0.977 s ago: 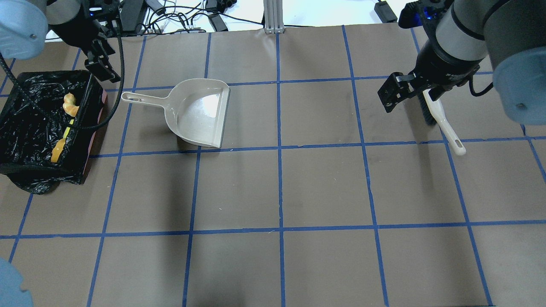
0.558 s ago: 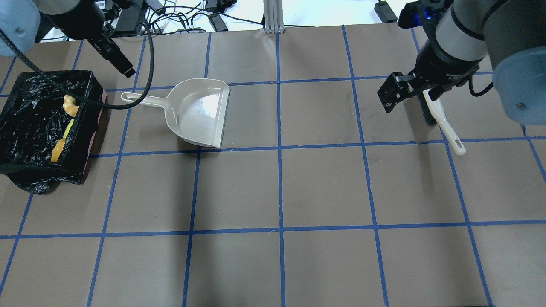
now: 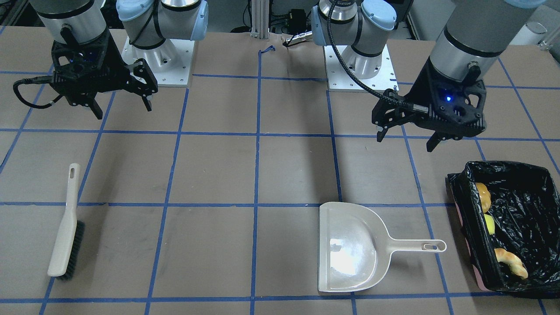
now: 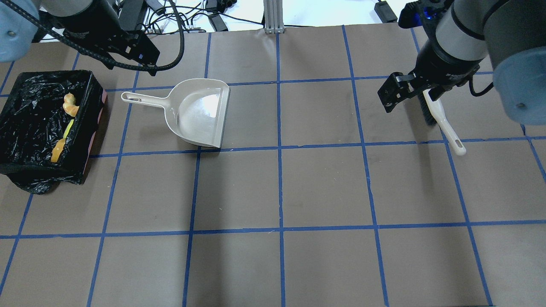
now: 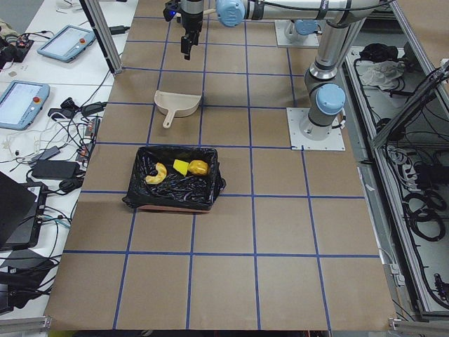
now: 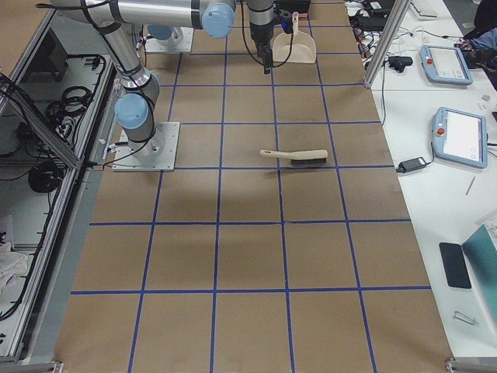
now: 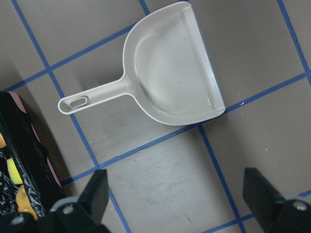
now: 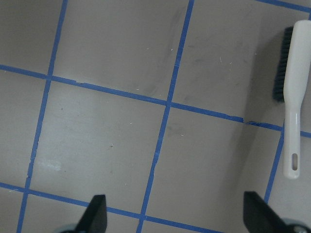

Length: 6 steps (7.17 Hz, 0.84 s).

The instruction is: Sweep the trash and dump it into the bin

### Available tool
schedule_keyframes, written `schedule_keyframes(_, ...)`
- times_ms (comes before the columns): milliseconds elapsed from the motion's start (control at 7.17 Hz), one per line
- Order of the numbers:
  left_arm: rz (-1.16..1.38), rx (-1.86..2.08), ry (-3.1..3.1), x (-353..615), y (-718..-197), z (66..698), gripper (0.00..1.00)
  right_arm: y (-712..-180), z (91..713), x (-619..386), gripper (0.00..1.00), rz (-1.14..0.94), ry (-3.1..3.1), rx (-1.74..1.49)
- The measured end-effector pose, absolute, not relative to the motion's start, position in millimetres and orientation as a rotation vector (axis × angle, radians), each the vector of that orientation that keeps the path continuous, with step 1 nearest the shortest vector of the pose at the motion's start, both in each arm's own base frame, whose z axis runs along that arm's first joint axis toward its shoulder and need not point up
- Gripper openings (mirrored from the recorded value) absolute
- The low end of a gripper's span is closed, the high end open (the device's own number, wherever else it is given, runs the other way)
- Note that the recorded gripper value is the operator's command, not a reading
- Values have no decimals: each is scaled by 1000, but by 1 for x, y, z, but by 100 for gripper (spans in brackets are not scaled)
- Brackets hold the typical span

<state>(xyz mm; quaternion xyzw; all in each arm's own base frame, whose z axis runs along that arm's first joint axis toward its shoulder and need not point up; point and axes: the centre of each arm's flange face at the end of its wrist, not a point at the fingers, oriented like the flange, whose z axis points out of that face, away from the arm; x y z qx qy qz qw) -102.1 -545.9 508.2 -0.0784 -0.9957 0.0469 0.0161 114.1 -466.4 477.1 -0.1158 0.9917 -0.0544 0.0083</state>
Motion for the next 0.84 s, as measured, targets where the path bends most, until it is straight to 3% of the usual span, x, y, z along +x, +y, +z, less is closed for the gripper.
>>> schedule_keyframes(279, 73, -27, -3080, -107, -524, 519, 100, -467, 477, 114, 100, -172, 3100, -365)
schedule_keyframes(837, 24, 21, -3084, -110, -486, 520, 100, -466, 477, 114, 100, -170, 3101, -368)
